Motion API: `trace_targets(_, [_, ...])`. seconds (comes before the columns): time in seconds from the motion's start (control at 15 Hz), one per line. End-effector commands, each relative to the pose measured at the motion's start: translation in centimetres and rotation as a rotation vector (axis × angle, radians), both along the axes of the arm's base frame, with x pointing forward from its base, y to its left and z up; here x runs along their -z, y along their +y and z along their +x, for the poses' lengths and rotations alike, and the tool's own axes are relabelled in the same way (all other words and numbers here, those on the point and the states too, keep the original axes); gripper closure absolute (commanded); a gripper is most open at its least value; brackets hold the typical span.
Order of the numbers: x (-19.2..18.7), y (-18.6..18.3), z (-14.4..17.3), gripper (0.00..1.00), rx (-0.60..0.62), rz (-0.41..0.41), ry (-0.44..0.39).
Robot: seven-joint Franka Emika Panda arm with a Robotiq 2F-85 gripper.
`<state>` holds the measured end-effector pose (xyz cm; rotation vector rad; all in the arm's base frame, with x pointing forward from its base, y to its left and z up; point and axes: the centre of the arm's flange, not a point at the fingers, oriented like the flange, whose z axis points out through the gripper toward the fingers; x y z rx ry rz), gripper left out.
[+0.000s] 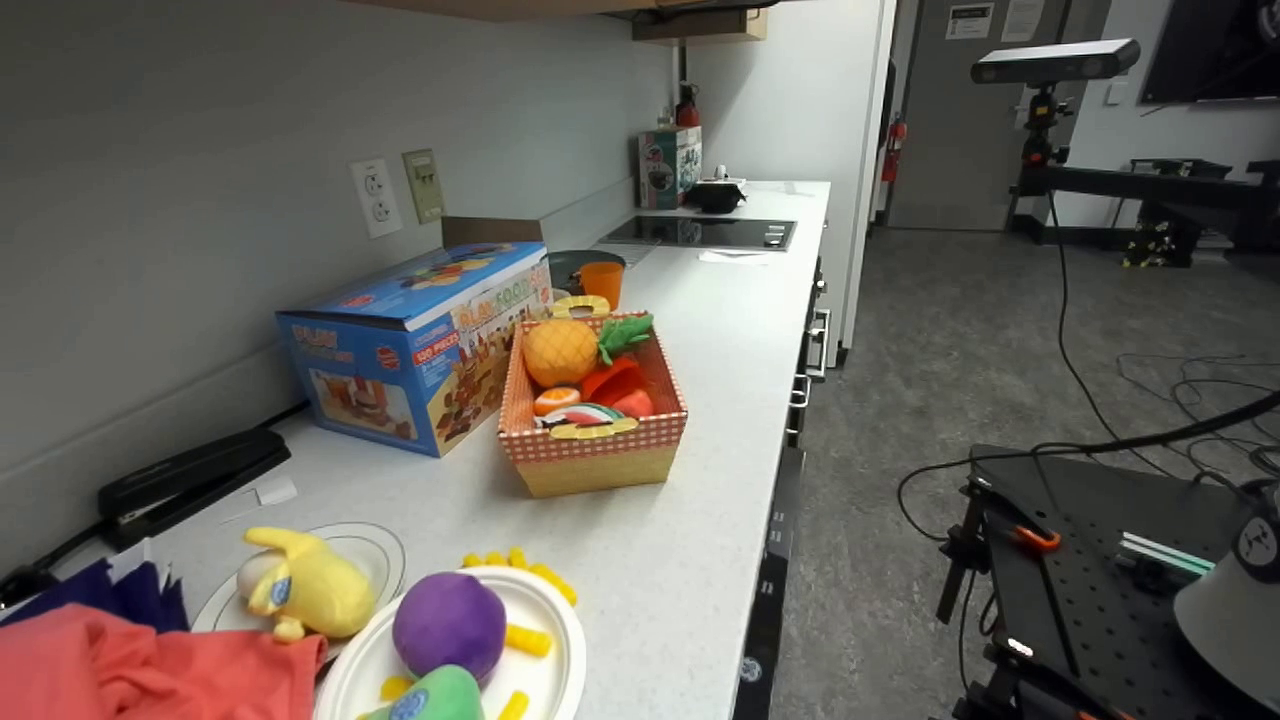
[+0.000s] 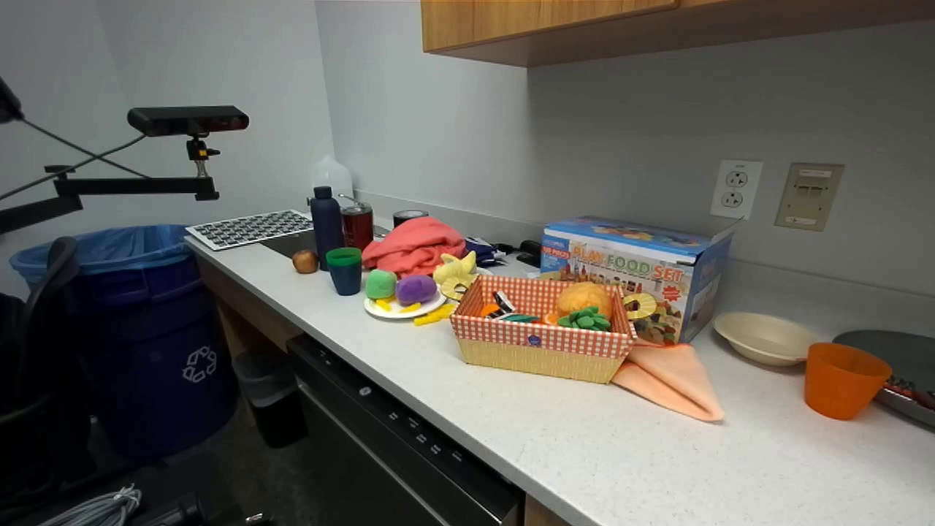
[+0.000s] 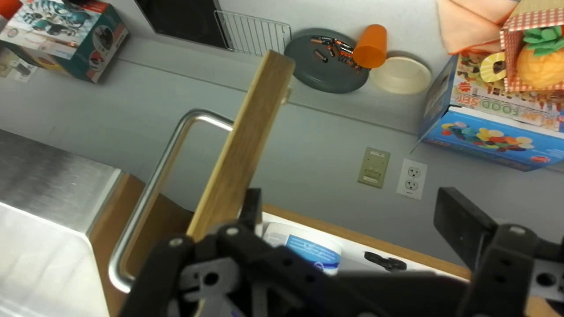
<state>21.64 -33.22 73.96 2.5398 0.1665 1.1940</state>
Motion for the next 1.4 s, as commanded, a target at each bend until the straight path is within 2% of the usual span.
trace_targets(0.0, [-0.3, 0.1, -1.7, 0.0, 0.098, 0.009, 0.026])
trace_targets(0.2, [0.5, -0.6, -3.0, 0.0, 0.152, 0.001, 0.063])
trace_targets(0.33, [0.9, -1.5, -2.6, 0.0, 0.149, -0.007, 0.045])
trace_targets(0.6, [1.1, -2.3, -0.2, 0.0, 0.094, 0.023, 0.0])
trace_targets(0.87, [0.7, -2.6, 2.7, 0.0, 0.05, 0.014, -0.068])
trace_targets(1.33, [-0.8, -1.0, 4.4, 0.0, -0.023, 0.128, -0.14])
